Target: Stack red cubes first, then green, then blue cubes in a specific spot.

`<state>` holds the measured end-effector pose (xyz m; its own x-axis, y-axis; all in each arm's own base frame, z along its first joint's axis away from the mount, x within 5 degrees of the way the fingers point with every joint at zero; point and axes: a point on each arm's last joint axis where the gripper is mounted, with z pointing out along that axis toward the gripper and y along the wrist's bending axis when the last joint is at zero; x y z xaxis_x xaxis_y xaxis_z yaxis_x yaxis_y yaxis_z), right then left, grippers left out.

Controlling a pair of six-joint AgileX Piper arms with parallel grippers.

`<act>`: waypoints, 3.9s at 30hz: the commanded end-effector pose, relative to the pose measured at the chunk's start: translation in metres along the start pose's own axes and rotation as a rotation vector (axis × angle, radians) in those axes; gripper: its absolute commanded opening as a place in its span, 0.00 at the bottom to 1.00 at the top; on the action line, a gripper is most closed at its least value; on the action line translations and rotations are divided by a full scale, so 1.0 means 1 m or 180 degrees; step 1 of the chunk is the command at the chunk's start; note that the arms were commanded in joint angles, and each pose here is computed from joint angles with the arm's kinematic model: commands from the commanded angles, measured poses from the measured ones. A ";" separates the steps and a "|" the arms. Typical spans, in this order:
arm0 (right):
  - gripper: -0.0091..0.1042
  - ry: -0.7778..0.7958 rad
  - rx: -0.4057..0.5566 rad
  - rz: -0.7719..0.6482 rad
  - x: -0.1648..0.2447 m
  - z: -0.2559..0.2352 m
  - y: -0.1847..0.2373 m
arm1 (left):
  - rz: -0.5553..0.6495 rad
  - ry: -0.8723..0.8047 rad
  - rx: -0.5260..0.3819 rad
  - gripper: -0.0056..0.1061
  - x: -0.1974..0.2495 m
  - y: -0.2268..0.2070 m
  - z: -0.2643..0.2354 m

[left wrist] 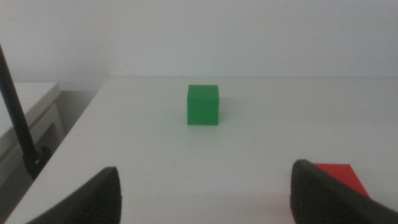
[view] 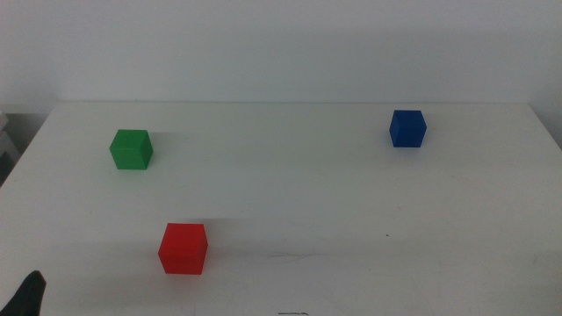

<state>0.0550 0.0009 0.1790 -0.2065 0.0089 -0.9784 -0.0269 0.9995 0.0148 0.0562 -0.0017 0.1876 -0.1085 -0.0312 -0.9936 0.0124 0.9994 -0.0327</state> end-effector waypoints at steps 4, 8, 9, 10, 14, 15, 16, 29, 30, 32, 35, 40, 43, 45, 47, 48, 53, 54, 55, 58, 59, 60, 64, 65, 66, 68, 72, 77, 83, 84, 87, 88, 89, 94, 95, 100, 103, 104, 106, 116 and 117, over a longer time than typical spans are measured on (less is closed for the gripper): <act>0.73 -0.0376 -0.0025 -0.0082 -0.014 -0.004 0.001 | -0.0140 -0.0074 0.0025 0.88 -0.020 -0.001 0.000; 0.73 -0.0376 -0.0025 -0.0082 -0.014 -0.004 0.001 | -0.0143 0.0627 0.0087 0.88 -0.058 -0.005 0.011; 0.73 -0.0376 -0.0025 -0.0082 -0.014 -0.004 0.001 | -0.0139 0.0807 0.0102 0.88 -0.067 -0.006 0.014; 0.73 -0.0376 -0.0025 -0.0082 -0.014 -0.004 0.001 | -0.0139 0.1041 0.0122 0.88 -0.077 -0.007 0.020; 0.73 -0.0376 -0.0025 -0.0082 -0.014 -0.004 0.001 | -0.0131 0.1806 0.0190 0.88 -0.111 -0.010 0.042; 0.73 -0.0376 -0.0025 -0.0082 -0.014 -0.004 0.001 | -0.0133 0.1983 0.0203 0.88 -0.116 -0.010 0.049; 0.73 -0.0376 -0.0025 -0.0082 -0.014 -0.004 0.001 | -0.0131 0.2153 0.0219 0.88 -0.122 -0.011 0.055; 0.73 -0.0376 -0.0025 -0.0082 -0.014 -0.004 0.001 | -0.0351 0.2957 0.0345 0.88 -0.138 -0.017 0.113; 0.73 -0.0376 -0.0025 -0.0082 -0.014 -0.004 0.001 | -0.0443 0.3015 0.0342 0.88 -0.137 -0.018 0.114; 0.73 -0.0376 -0.0025 -0.0082 -0.014 -0.004 0.001 | -0.0573 0.3256 0.0347 0.88 -0.131 -0.019 0.115; 0.73 -0.0376 -0.0025 -0.0082 -0.014 -0.004 0.001 | -0.0647 0.3361 0.0419 0.88 -0.129 -0.023 0.122; 0.73 -0.0376 -0.0025 -0.0082 -0.014 -0.004 0.001 | -0.0495 0.3492 0.0534 0.88 -0.132 -0.042 0.143; 0.73 -0.0376 -0.0025 -0.0082 -0.014 -0.004 0.001 | -0.0328 0.3596 0.0492 0.88 -0.130 -0.058 0.159; 0.73 -0.0376 -0.0025 -0.0082 -0.014 -0.004 0.001 | -0.0211 0.3683 0.0423 0.88 -0.125 -0.071 0.169; 0.73 -0.0376 -0.0025 -0.0082 -0.014 -0.004 0.001 | -0.0078 0.3769 0.0365 0.88 -0.119 -0.085 0.179; 0.73 -0.0376 -0.0025 -0.0082 -0.014 -0.004 0.001 | -0.0006 0.3805 0.0328 0.88 -0.115 -0.091 0.183; 0.73 -0.0376 -0.0025 -0.0082 -0.014 -0.004 0.001 | 0.0236 0.3807 0.0239 0.88 -0.097 -0.116 0.201; 0.73 -0.0376 -0.0025 -0.0082 -0.014 -0.004 0.001 | 0.0244 0.3770 0.0262 0.88 -0.093 -0.120 0.204; 0.73 -0.0376 -0.0025 -0.0082 -0.014 -0.004 0.001 | 0.0234 0.3745 0.0283 0.88 -0.090 -0.124 0.207; 0.73 -0.0376 -0.0025 -0.0082 -0.014 -0.004 0.001 | 0.0172 0.3547 0.0378 0.88 -0.086 -0.130 0.217; 0.73 -0.0376 -0.0025 -0.0082 -0.014 -0.004 0.001 | 0.0159 0.3493 0.0396 0.88 -0.084 -0.131 0.221; 0.73 -0.0376 -0.0025 -0.0082 -0.014 -0.004 0.001 | 0.0141 0.3484 0.0394 0.88 -0.083 -0.132 0.223; 0.73 -0.0376 -0.0025 -0.0082 -0.014 -0.004 0.001 | 0.0006 0.3592 0.0255 0.88 -0.072 -0.133 0.228; 0.73 -0.0376 -0.0025 -0.0082 -0.014 -0.004 0.001 | -0.0003 0.3618 0.0237 0.88 -0.069 -0.133 0.229; 0.73 -0.0376 -0.0025 -0.0082 -0.014 -0.004 0.001 | 0.0014 0.3633 0.0228 0.88 -0.067 -0.134 0.231; 0.73 -0.0376 -0.0025 -0.0082 -0.014 -0.004 0.001 | 0.0071 0.3669 0.0204 0.88 -0.061 -0.134 0.233; 0.73 -0.0376 -0.0025 -0.0082 -0.014 -0.004 0.001 | 0.0100 0.3773 0.0150 0.88 -0.049 -0.135 0.239; 0.73 -0.0376 -0.0025 -0.0082 -0.014 -0.004 0.001 | 0.0057 0.3825 0.0102 0.88 -0.037 -0.137 0.245; 0.73 -0.0376 -0.0025 -0.0082 -0.014 -0.004 0.001 | 0.0057 0.3823 0.0110 0.86 -0.031 -0.138 0.248; 0.73 -0.0376 -0.0025 -0.0082 -0.014 -0.004 0.001 | 0.0058 0.3826 0.0108 0.84 -0.031 -0.138 0.248; 0.73 -0.0376 -0.0025 -0.0082 -0.014 -0.004 0.001 | 0.0059 0.3828 0.0107 0.77 -0.031 -0.138 0.248; 0.73 -0.0376 -0.0025 -0.0082 -0.014 -0.004 0.001 | 0.0062 0.3827 0.0107 0.75 -0.031 -0.138 0.248; 0.73 -0.0376 -0.0025 -0.0082 -0.014 -0.004 0.001 | 0.0062 0.3827 0.0107 0.72 -0.031 -0.138 0.248; 0.73 -0.0376 -0.0025 -0.0082 -0.014 -0.004 0.001 | 0.0062 0.3827 0.0107 0.47 -0.031 -0.138 0.248; 0.73 -0.0376 -0.0025 -0.0082 -0.014 -0.004 0.001 | 0.0025 0.3757 0.0152 0.30 -0.034 -0.139 0.249; 0.73 -0.0376 -0.0025 -0.0082 -0.014 -0.004 0.001 | -0.0135 0.3845 0.0177 0.22 -0.047 -0.149 0.250; 0.73 -0.0376 -0.0025 -0.0082 -0.014 -0.004 0.001 | -0.0158 0.3754 0.0177 0.22 -0.060 -0.163 0.251; 0.73 -0.0376 -0.0025 -0.0082 -0.014 -0.004 0.001 | -0.0184 0.3691 0.0170 0.22 -0.065 -0.169 0.251; 0.73 -0.0376 -0.0025 -0.0082 -0.014 -0.004 0.001 | -0.0193 0.3586 0.0167 0.22 -0.072 -0.179 0.251; 0.73 -0.0376 -0.0025 -0.0082 -0.014 -0.004 0.001 | -0.0079 0.3702 0.0284 0.22 -0.076 -0.247 0.260; 0.73 -0.0376 -0.0025 -0.0082 -0.014 -0.004 0.001 | -0.0081 0.3697 0.0303 0.22 -0.075 -0.253 0.260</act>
<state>0.0550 0.0009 0.1790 -0.2065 0.0089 -0.9784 -0.0269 0.9995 0.0148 0.3210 -0.2470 0.2124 -0.9729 0.0519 -0.2252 0.0657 0.9964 -0.0542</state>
